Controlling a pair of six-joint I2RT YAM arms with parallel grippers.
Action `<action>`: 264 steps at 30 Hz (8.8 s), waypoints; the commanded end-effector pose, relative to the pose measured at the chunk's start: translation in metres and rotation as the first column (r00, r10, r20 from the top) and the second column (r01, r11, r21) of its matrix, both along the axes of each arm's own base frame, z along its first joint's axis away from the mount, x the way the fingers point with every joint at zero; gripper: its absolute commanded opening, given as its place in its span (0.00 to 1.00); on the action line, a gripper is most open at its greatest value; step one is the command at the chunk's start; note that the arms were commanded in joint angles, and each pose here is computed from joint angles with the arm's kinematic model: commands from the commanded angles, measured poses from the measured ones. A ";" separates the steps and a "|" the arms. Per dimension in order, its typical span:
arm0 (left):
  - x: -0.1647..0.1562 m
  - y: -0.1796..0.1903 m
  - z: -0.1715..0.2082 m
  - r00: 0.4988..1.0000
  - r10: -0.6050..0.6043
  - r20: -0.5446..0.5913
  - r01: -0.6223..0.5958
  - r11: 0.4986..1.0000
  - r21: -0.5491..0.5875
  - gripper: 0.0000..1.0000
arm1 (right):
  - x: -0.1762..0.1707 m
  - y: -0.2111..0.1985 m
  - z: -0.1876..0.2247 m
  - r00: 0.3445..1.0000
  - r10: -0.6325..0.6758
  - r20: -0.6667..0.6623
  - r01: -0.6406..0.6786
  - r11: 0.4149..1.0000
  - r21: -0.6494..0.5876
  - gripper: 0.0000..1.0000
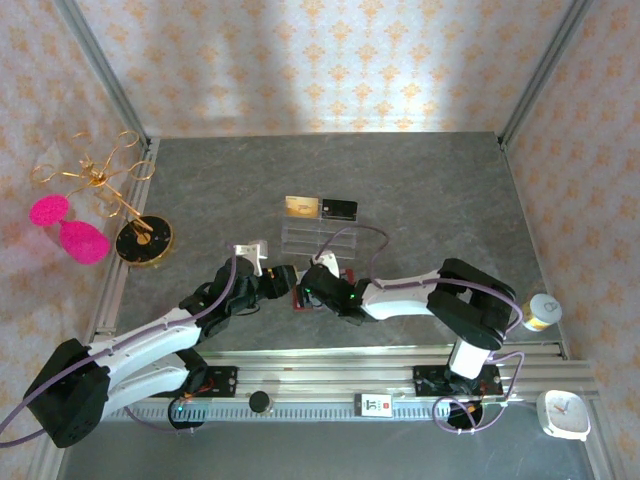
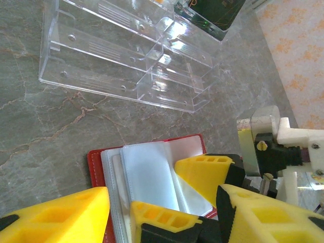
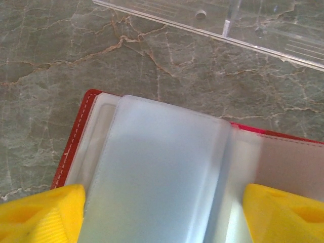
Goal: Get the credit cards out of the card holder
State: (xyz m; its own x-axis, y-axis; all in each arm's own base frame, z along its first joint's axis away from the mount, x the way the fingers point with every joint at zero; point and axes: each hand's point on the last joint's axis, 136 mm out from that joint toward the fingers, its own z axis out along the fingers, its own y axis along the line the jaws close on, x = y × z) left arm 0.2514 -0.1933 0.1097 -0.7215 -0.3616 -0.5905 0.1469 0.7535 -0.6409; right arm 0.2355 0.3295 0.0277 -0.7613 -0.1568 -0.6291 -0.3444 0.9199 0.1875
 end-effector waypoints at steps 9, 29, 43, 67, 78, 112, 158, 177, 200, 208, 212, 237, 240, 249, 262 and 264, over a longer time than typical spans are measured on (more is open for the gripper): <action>0.000 -0.002 -0.005 1.000 -0.021 -0.007 0.021 1.000 0.000 0.56 | -0.020 -0.010 -0.033 0.995 0.003 -0.098 -0.009 0.998 -0.062 0.52; -0.003 -0.040 -0.037 0.984 -0.147 -0.104 0.145 0.989 -0.019 0.11 | -0.017 -0.011 -0.012 0.996 -0.062 -0.067 0.067 0.994 0.087 0.17; -0.009 -0.037 -0.088 0.958 -0.148 -0.247 0.176 0.980 0.096 0.00 | -0.010 -0.071 -0.006 0.953 -0.304 0.005 0.304 0.953 0.007 0.42; -0.008 -0.070 -0.047 0.962 -0.238 -0.134 0.255 0.958 0.131 0.00 | -0.002 -0.050 0.108 0.988 -0.140 0.067 0.116 0.953 0.278 0.41; -0.017 -0.128 -0.069 0.885 -0.404 -0.232 0.438 0.891 0.122 0.00 | -0.005 -0.096 0.112 0.952 -0.291 0.099 0.244 0.912 0.329 0.37; -0.016 -0.032 -0.078 0.965 -0.172 -0.199 0.203 0.968 0.150 0.06 | -0.018 -0.015 0.025 0.964 0.012 -0.267 0.086 0.931 0.353 0.22; -0.011 -0.038 -0.075 0.963 -0.197 -0.183 0.220 0.969 0.112 0.00 | -0.013 -0.066 0.014 0.955 -0.148 -0.255 0.223 0.929 0.296 0.00; -0.020 -0.064 -0.083 0.934 -0.286 -0.212 0.313 0.944 0.107 0.01 | -0.016 -0.060 -0.003 0.947 -0.127 -0.294 0.214 0.933 0.288 0.28; -0.017 -0.093 -0.060 0.928 -0.336 -0.164 0.356 0.928 0.114 0.00 | -0.018 -0.073 0.007 0.955 -0.146 -0.257 0.223 0.927 0.303 0.34; -0.017 -0.079 -0.069 0.939 -0.295 -0.176 0.319 0.939 0.131 0.00 | -0.025 -0.072 0.002 0.954 -0.114 -0.275 0.201 0.929 0.311 0.34; -0.019 -0.074 -0.077 0.937 -0.285 -0.200 0.316 0.937 0.147 0.00 | -0.026 -0.067 0.002 0.956 -0.089 -0.280 0.180 0.930 0.321 0.34; -0.017 -0.070 -0.084 0.931 -0.301 -0.206 0.332 0.934 0.134 0.00 | -0.011 -0.080 0.050 0.986 -0.118 -0.117 0.152 0.927 0.343 0.00; -0.011 -0.077 -0.065 0.937 -0.308 -0.164 0.325 0.941 0.089 0.00 | -0.006 -0.082 0.073 0.993 -0.105 -0.045 0.114 0.936 0.332 0.00; -0.003 -0.062 0.010 0.965 -0.259 -0.034 0.258 0.966 -0.028 0.37 | 0.056 -0.067 0.162 0.970 -0.004 0.244 -0.039 0.984 0.172 0.00; -0.004 0.027 0.043 1.000 0.008 0.021 -0.010 0.998 0.067 0.99 | 0.111 -0.025 0.168 0.829 0.502 0.247 -0.471 0.865 -0.176 0.00; -0.003 0.033 0.045 0.999 0.035 0.032 -0.037 0.996 0.076 0.99 | 0.118 -0.019 0.162 0.802 0.556 0.220 -0.514 0.829 -0.219 0.00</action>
State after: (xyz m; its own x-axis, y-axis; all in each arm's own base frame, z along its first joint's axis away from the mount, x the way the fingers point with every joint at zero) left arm 0.2494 -0.1795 0.1662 -0.6948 -0.3423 -0.6325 0.2085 0.7458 -0.6327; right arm 0.3610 0.3023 0.1982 -0.4333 -0.4344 -0.7897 -0.6945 0.7194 -0.0147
